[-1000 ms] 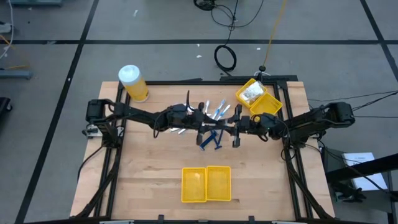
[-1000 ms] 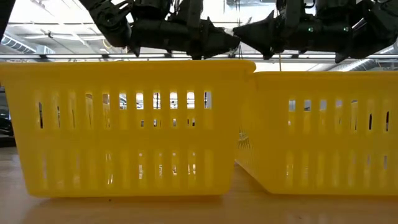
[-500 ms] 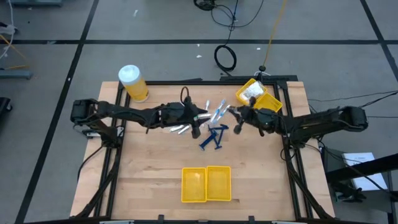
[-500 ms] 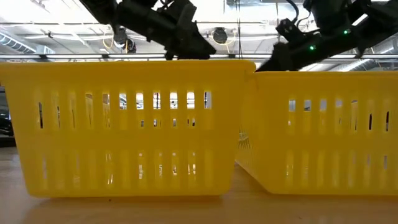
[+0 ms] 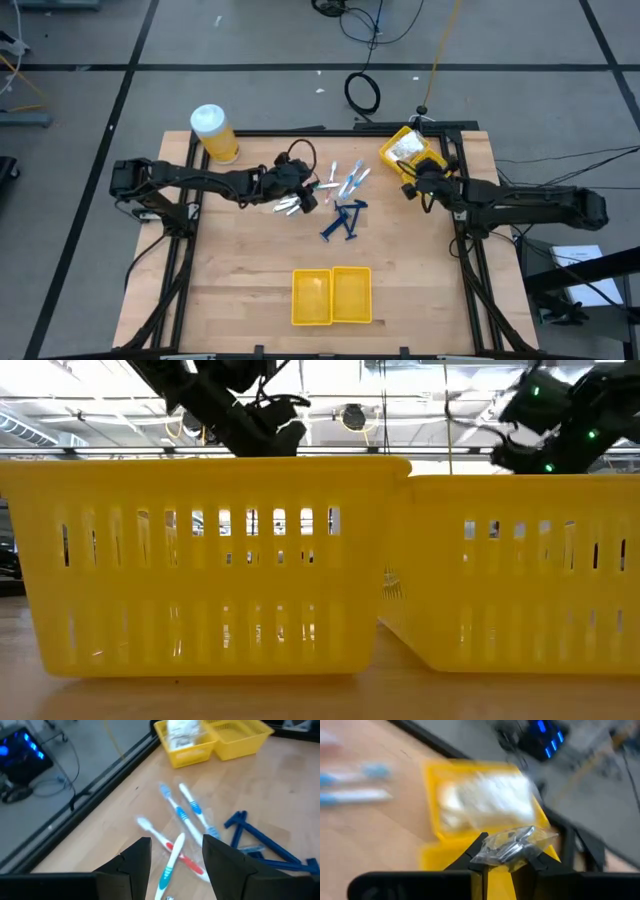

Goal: Pick & Place Travel size toiletries
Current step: Put the silver nail cutter into the top right yellow bin

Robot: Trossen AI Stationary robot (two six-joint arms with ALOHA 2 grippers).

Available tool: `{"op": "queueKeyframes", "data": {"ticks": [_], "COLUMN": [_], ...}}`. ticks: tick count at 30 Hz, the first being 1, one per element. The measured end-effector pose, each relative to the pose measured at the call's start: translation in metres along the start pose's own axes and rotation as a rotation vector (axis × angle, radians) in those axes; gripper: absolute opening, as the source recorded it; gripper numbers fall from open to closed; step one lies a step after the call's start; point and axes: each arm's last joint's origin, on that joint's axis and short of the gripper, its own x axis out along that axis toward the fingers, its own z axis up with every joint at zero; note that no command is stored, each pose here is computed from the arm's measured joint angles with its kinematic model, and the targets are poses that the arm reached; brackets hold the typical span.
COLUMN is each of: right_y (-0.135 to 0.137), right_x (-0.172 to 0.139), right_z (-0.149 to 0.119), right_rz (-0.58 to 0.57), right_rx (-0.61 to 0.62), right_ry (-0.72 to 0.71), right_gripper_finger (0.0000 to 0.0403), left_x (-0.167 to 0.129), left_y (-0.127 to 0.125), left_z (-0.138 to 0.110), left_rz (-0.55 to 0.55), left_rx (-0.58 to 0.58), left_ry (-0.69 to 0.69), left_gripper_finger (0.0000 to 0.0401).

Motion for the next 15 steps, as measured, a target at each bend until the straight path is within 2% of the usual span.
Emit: {"op": "queueKeyframes", "data": {"ticks": [3,8,15], "right_y": [-0.01,-0.014,-0.015], "right_x": [0.005,0.01,0.011], "right_z": [-0.006,-0.007,-0.008], "right_rz": [-0.042,0.013,0.018], "right_rx": [0.056,0.118,0.129], "right_ry": [0.084,0.151,0.164], "right_gripper_finger": [0.0043,0.0056,0.0126], "left_x": [0.001,0.002,0.002], "left_y": [0.003,0.004,0.004], "left_z": [0.0,0.0,0.0], "left_rz": [0.012,0.014,0.014], "left_rx": [-0.016,-0.021,-0.028], "left_ry": [0.009,0.009,0.009], "left_gripper_finger": [0.017,0.017,0.017]}}
